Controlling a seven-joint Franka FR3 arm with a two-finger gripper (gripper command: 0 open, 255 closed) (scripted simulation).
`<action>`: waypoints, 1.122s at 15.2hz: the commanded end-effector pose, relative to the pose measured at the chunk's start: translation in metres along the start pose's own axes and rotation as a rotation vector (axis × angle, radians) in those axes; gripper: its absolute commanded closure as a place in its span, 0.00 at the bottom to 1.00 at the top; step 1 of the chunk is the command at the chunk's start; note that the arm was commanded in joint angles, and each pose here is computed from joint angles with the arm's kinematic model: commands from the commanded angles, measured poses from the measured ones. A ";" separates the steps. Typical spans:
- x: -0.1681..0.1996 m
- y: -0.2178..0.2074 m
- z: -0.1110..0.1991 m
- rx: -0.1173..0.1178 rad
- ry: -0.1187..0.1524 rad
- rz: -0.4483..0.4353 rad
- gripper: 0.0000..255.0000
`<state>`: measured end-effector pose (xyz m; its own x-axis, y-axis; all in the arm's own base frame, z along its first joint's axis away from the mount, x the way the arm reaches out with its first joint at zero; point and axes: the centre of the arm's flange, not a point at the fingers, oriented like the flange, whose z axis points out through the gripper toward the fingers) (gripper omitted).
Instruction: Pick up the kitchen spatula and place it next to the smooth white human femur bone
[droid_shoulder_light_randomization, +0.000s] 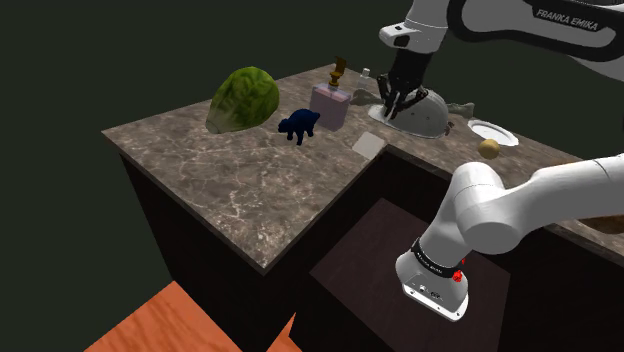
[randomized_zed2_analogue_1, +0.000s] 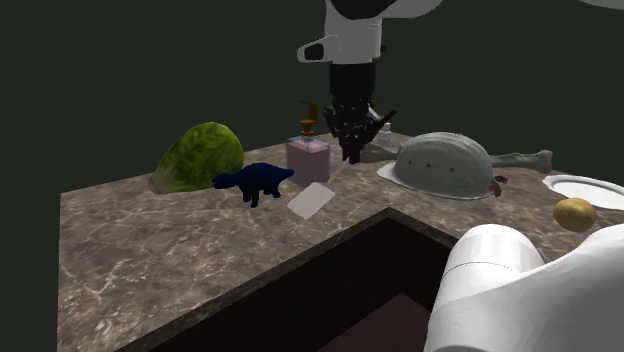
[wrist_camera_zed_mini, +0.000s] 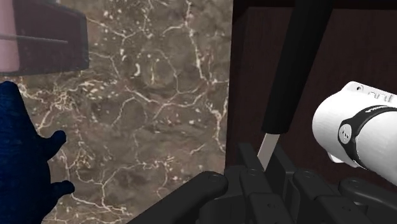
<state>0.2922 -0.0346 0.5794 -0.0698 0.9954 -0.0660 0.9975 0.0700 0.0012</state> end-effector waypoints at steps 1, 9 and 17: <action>-0.018 -0.021 0.002 0.001 0.000 -0.001 1.00; -0.089 -0.099 0.006 0.001 0.000 -0.001 1.00; -0.160 -0.178 0.011 0.001 0.000 -0.001 1.00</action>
<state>0.1388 -0.1973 0.5789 -0.0703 0.9954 -0.0655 0.9975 0.0705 0.0013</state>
